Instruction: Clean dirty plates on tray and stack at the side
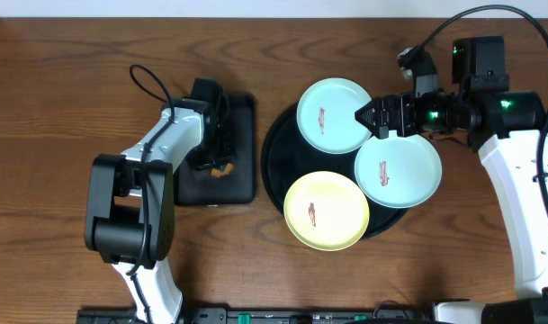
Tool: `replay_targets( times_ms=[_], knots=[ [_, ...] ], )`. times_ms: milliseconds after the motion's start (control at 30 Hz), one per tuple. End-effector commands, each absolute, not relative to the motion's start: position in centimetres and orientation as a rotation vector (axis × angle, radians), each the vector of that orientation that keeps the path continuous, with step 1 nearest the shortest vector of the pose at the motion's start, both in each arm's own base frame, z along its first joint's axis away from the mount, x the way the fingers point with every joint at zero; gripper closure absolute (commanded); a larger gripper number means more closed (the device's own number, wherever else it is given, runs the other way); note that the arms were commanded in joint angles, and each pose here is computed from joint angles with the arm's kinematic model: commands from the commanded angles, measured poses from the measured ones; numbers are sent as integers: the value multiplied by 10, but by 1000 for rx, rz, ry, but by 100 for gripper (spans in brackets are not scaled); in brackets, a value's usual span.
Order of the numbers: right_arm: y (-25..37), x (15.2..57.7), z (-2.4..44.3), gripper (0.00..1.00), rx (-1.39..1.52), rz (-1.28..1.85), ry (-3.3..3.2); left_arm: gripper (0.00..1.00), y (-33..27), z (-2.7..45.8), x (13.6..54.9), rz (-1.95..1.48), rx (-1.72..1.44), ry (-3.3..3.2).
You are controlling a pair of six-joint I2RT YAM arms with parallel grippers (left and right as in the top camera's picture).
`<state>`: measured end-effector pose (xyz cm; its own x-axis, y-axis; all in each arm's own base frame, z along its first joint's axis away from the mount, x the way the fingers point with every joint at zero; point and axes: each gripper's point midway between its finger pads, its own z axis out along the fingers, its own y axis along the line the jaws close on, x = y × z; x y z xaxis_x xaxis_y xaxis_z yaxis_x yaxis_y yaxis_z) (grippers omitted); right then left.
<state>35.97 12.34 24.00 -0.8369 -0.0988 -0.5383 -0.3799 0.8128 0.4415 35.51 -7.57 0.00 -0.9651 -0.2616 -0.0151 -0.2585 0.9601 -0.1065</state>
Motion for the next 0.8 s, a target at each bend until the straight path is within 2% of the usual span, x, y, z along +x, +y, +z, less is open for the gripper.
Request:
replay_targets(
  times_ms=[0, 33, 67, 167, 233, 333, 567, 700, 733, 767],
  knots=[
    [128, 359, 242, 1, -357, 774, 2493, 92, -74, 0, 347, -145, -420, 3127],
    [128, 359, 242, 1, -357, 774, 2493, 87, -74, 8, 349, -151, -408, 3112],
    [128, 359, 242, 1, -357, 774, 2492, 74, -74, 17, 352, -160, -404, 3093],
    [128, 359, 242, 1, -357, 774, 2493, 52, -74, 39, 358, -174, -372, 3033],
    [128, 358, 241, 1, -357, 775, 2494, 46, -69, 47, 361, -137, -369, 2999],
    [128, 359, 242, 1, -357, 774, 2493, 46, -57, 45, 369, -43, -371, 2953],
    [128, 358, 241, 1, -356, 775, 2495, 47, -56, 6, 376, -28, -372, 2934],
    [128, 358, 241, 1, -356, 775, 2495, 59, -56, -11, 371, -15, -376, 2974],
    [128, 358, 241, 1, -356, 775, 2496, 65, -56, -12, 370, -21, -376, 2981],
    [128, 358, 241, 1, -356, 776, 2498, 75, -57, -13, 370, -27, -375, 2983]
  ],
)
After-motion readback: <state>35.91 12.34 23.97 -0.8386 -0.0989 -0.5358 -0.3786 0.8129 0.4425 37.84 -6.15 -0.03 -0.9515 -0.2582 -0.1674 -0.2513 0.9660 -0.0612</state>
